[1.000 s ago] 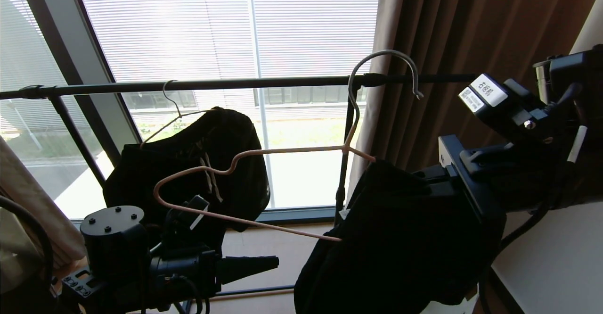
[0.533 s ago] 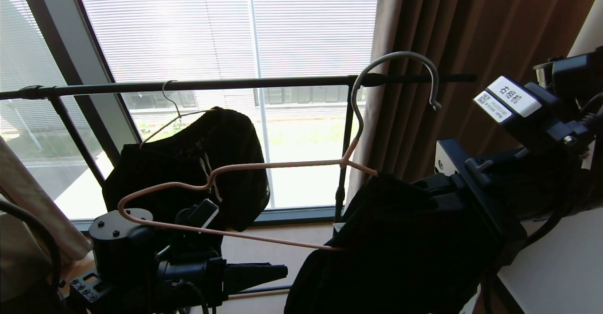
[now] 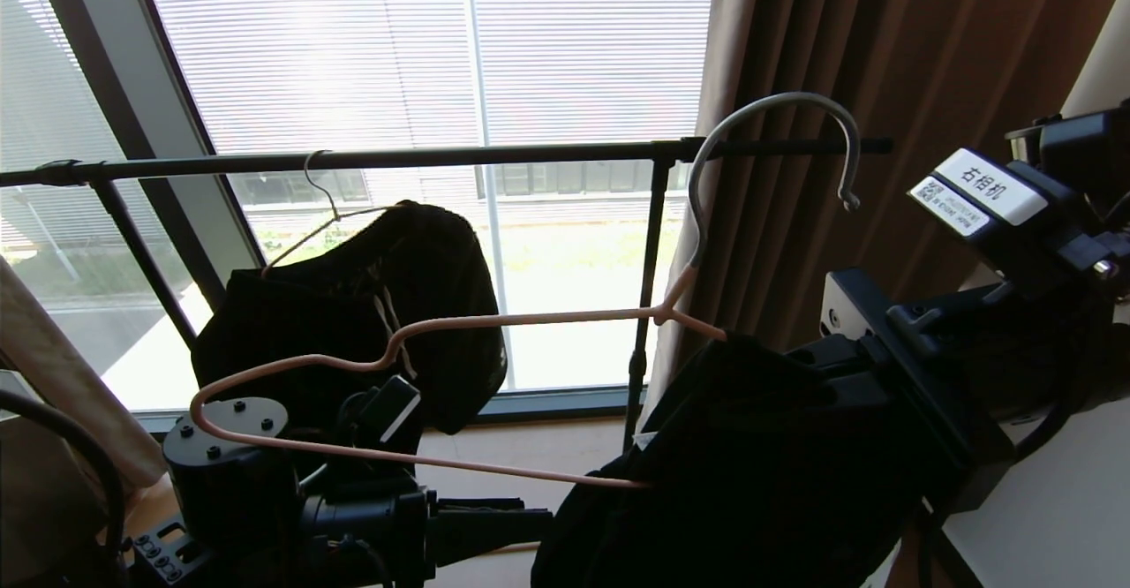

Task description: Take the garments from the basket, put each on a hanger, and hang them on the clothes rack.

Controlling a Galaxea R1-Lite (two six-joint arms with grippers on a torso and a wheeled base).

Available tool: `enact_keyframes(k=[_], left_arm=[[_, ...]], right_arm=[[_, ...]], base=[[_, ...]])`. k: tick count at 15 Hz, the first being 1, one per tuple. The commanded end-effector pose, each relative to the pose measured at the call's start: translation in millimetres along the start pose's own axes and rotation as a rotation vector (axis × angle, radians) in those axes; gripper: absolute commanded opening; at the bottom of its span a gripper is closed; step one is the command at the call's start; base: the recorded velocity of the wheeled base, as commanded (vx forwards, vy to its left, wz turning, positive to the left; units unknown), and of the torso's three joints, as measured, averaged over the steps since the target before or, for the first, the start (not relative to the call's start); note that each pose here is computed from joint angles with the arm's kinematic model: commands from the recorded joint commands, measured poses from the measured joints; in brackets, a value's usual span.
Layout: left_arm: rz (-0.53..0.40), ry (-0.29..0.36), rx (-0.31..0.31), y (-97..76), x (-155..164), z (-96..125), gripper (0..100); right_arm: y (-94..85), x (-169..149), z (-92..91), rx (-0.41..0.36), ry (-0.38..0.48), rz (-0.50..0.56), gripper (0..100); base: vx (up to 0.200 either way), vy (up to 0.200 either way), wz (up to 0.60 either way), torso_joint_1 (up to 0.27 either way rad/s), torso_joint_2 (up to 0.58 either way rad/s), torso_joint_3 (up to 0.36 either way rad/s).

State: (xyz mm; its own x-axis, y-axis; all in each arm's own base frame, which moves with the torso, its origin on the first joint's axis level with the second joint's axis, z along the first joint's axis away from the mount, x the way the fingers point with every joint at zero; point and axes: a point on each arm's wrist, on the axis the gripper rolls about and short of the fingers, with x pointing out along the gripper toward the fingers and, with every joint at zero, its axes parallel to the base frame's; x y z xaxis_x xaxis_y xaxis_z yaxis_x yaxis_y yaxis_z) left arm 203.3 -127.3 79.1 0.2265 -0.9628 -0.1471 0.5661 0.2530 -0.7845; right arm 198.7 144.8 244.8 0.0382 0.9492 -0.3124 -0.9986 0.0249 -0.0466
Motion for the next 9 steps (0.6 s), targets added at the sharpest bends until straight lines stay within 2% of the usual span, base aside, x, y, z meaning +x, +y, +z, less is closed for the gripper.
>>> enact_keyframes(k=[1, 5, 9], left_arm=[[0.000, 0.013, -0.006, 2.4, 3.8, -1.8, 100], [0.030, -0.036, -0.010, 8.5, -7.4, 4.9, 100], [0.039, -0.042, -0.009, 11.6, -8.1, 5.4, 100]], right_arm=[[-1.9, 3.6, -3.0, 0.012, 0.008, 0.009, 0], [-5.4, 0.3, -8.7, 0.031, 0.016, -0.009, 0], [-9.6, -8.2, -28.7, 0.070, 0.018, -0.047, 0]], base=[[0.000, 0.000, 0.00, 0.000, 0.00, 0.000], [0.000, 0.000, 0.00, 0.000, 0.00, 0.000], [0.000, 0.000, 0.00, 0.000, 0.00, 0.000]])
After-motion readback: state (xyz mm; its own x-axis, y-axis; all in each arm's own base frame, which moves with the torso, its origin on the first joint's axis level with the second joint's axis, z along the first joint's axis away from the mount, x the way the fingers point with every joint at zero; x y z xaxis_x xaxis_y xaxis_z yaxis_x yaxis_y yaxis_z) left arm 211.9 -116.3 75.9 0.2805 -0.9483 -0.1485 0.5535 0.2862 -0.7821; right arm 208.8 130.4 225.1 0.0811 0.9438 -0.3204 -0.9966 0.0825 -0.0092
